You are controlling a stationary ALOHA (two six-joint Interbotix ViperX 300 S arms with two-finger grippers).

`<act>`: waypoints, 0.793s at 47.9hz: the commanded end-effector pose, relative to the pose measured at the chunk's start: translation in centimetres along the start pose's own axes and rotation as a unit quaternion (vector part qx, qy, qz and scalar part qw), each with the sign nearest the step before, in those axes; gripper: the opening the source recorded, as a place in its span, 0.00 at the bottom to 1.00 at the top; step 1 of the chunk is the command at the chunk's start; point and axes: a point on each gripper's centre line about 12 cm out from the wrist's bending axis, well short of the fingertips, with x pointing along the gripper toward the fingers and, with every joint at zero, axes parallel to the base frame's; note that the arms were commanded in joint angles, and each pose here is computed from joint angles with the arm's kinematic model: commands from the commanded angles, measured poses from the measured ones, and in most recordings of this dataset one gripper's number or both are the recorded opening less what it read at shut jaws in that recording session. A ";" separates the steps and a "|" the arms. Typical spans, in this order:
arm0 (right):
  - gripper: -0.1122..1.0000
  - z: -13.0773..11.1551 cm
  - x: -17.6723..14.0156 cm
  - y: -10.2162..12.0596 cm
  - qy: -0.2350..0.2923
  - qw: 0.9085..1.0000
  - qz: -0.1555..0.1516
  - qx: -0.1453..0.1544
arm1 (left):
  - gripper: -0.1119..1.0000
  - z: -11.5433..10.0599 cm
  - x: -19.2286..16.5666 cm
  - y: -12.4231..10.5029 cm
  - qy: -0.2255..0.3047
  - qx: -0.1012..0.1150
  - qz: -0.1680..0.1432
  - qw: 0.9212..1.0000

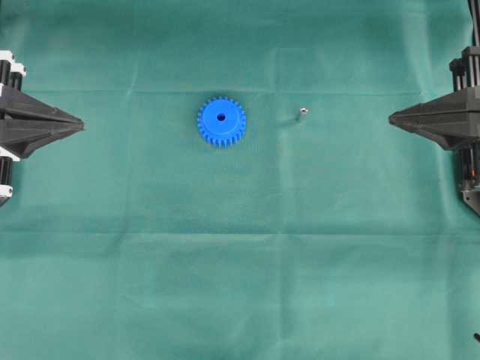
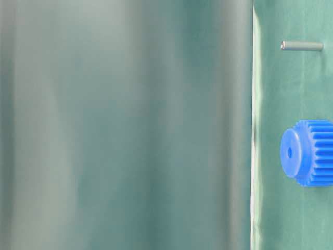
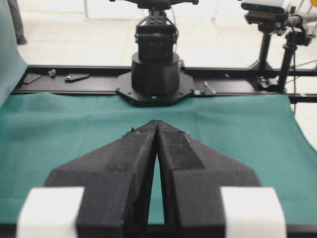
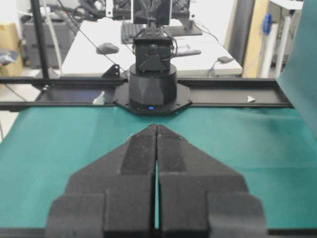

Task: Insert the shaft placed at a random location into the center hole of the medium gear at another random location.
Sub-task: 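Move the right gripper left toward the small silver shaft and lower it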

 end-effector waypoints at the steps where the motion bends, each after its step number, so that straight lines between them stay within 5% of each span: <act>1: 0.11 0.6 0.2 0.0 -0.008 1.000 -0.001 0.004 | 0.10 1.2 0.5 -0.1 -0.008 -0.003 -0.002 1.000; 24: 0.14 -3.0 2.4 -2.5 0.076 0.996 -0.055 0.007 | 0.10 0.9 0.5 -0.1 0.004 -0.002 -0.002 1.000; 38: 0.81 -8.9 5.2 -4.2 0.159 0.984 -0.080 0.003 | 0.10 0.9 0.5 -0.1 0.005 -0.001 -0.002 1.000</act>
